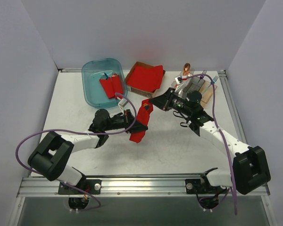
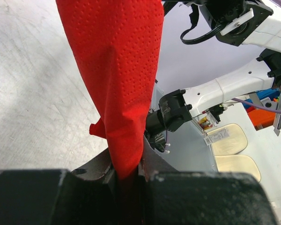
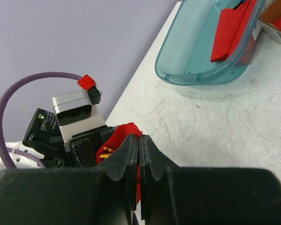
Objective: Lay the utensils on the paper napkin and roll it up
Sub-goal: Adjust the napkin.
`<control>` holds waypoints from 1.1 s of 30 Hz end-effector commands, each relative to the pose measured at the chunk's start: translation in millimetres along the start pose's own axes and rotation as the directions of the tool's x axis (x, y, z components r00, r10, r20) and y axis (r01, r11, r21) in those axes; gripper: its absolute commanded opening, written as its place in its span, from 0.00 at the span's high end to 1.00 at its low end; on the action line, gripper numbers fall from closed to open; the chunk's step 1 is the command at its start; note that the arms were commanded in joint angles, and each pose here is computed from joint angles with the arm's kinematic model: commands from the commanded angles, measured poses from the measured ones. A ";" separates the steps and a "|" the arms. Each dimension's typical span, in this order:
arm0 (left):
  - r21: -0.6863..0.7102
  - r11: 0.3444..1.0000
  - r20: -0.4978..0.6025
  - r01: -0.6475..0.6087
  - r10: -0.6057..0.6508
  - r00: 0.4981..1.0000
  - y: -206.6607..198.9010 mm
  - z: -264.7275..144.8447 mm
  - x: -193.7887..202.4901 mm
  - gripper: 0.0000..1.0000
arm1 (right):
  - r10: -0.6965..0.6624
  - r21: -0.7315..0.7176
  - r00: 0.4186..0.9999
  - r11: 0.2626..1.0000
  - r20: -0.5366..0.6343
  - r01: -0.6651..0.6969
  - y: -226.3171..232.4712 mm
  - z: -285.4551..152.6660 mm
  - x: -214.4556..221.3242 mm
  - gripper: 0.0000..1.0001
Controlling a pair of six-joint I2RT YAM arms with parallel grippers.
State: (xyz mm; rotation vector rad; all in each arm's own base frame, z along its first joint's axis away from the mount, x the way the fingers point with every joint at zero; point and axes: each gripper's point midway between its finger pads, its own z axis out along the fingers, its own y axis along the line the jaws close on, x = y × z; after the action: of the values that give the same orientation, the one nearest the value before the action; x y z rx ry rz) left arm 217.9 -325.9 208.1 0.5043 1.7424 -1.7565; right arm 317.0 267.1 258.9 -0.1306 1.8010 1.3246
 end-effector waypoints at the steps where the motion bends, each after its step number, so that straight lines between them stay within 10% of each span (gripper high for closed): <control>1: 0.028 0.999 -0.014 -0.036 0.036 0.999 -5.9 6.6 -5.8 0.98 | -0.090 -0.088 0.994 0.992 0.070 0.096 31.1 2.7 -32.5 1.00; 16: 0.007 1.000 -0.031 -0.024 0.025 0.999 1.2 5.6 4.2 0.98 | -0.104 -0.042 0.991 0.993 0.084 0.108 22.0 1.2 -47.1 1.00; 22: -0.011 1.000 -0.001 -0.029 0.029 1.000 3.2 4.8 -2.3 0.98 | -0.099 -0.064 0.988 0.992 0.120 0.107 23.6 -9.6 -49.8 0.48; 25: -0.018 0.999 0.039 -0.031 0.031 0.999 2.3 4.8 -11.8 0.98 | -0.098 -0.123 0.986 0.986 0.137 0.115 31.6 -17.0 -43.1 0.02; 33: 0.016 0.999 0.121 -0.048 0.046 0.992 -17.3 14.4 -45.8 0.98 | -0.042 -0.229 0.990 0.971 0.131 0.072 36.2 -19.1 -14.7 0.00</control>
State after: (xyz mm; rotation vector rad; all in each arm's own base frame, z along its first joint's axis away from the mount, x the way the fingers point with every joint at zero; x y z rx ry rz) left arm 231.3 -330.7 207.5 0.4259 1.7740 -1.7330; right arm 309.7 253.0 265.6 -0.1333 1.6797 1.3932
